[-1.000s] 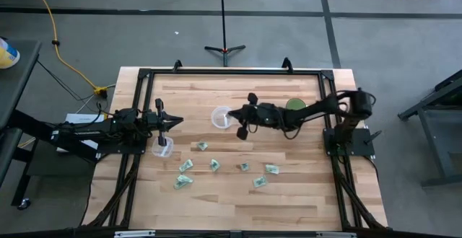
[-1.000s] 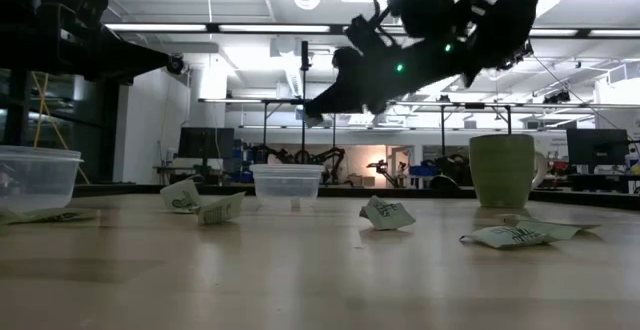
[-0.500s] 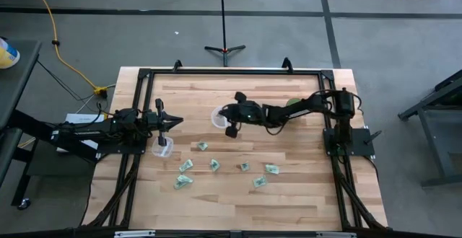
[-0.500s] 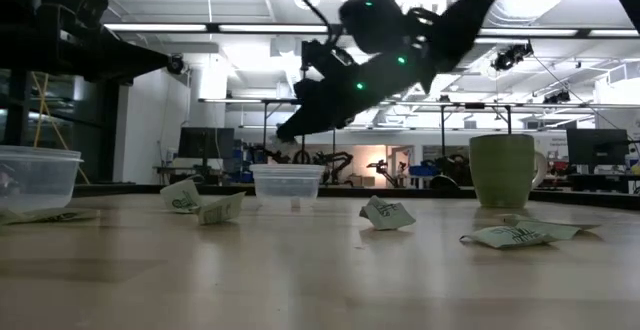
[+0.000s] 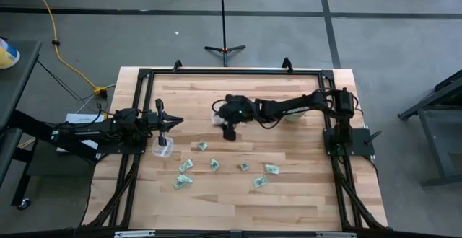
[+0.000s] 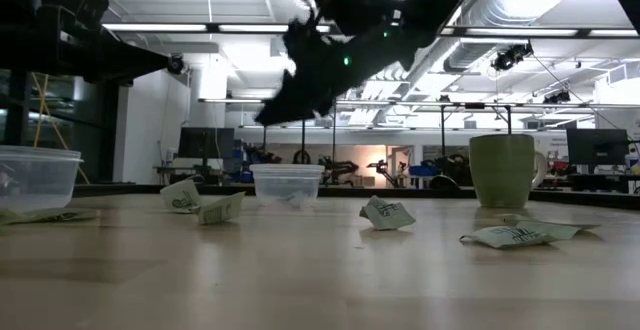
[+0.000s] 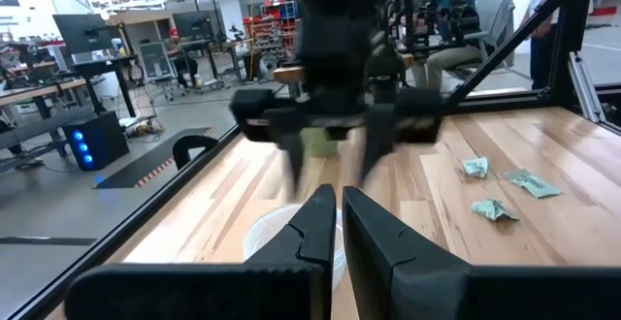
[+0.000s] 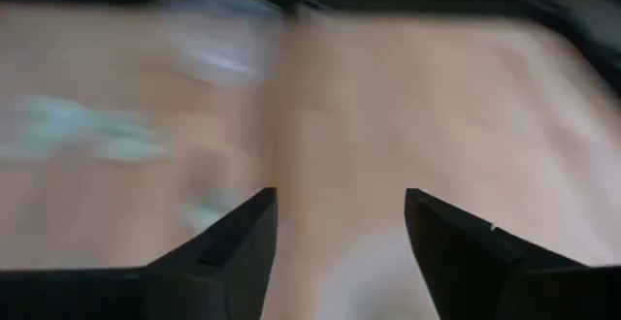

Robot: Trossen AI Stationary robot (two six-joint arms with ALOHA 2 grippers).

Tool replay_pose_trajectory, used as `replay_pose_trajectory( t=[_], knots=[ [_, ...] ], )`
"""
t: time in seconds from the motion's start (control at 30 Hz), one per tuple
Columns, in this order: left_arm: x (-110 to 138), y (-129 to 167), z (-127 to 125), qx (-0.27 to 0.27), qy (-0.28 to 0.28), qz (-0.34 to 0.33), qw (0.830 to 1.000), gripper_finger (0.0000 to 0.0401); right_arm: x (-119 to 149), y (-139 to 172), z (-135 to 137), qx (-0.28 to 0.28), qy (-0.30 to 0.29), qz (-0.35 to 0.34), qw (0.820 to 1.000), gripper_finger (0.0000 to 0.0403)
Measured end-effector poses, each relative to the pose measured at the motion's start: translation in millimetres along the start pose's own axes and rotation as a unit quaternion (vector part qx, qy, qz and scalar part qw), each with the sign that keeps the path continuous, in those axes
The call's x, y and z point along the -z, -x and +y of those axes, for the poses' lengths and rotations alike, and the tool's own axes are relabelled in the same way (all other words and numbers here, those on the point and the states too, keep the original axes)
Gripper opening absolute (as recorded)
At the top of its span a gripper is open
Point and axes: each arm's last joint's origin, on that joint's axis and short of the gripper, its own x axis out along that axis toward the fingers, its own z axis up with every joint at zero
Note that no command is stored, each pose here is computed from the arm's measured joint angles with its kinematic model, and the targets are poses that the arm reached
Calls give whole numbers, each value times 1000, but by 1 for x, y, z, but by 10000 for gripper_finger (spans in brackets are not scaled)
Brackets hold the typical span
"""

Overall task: Pick and place Stevia / Truvia into bins
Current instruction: Put the stevia packet into the right transparent container

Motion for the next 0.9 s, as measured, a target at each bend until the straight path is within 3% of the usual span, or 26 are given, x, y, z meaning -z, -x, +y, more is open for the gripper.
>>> replay_pose_trajectory(
  t=[0.07,0.13,0.3,0.47,0.7,0.9],
  knots=[
    [0,0,0,0,0,0,1000,61,-6,0,9,-70,12,-30,997,228],
    [0,0,0,0,0,0,1000,60,-7,-2,17,-96,17,-40,994,231],
    [0,0,0,0,0,0,1000,60,10,-21,40,-86,50,-28,995,232],
    [0,0,0,0,0,0,1000,61,22,-38,53,-84,71,-62,992,232],
    [0,0,0,0,0,0,1000,60,38,-55,47,-71,65,-66,993,232],
    [0,0,0,0,0,0,1000,60,31,-81,47,-74,58,-55,994,232]
  ],
)
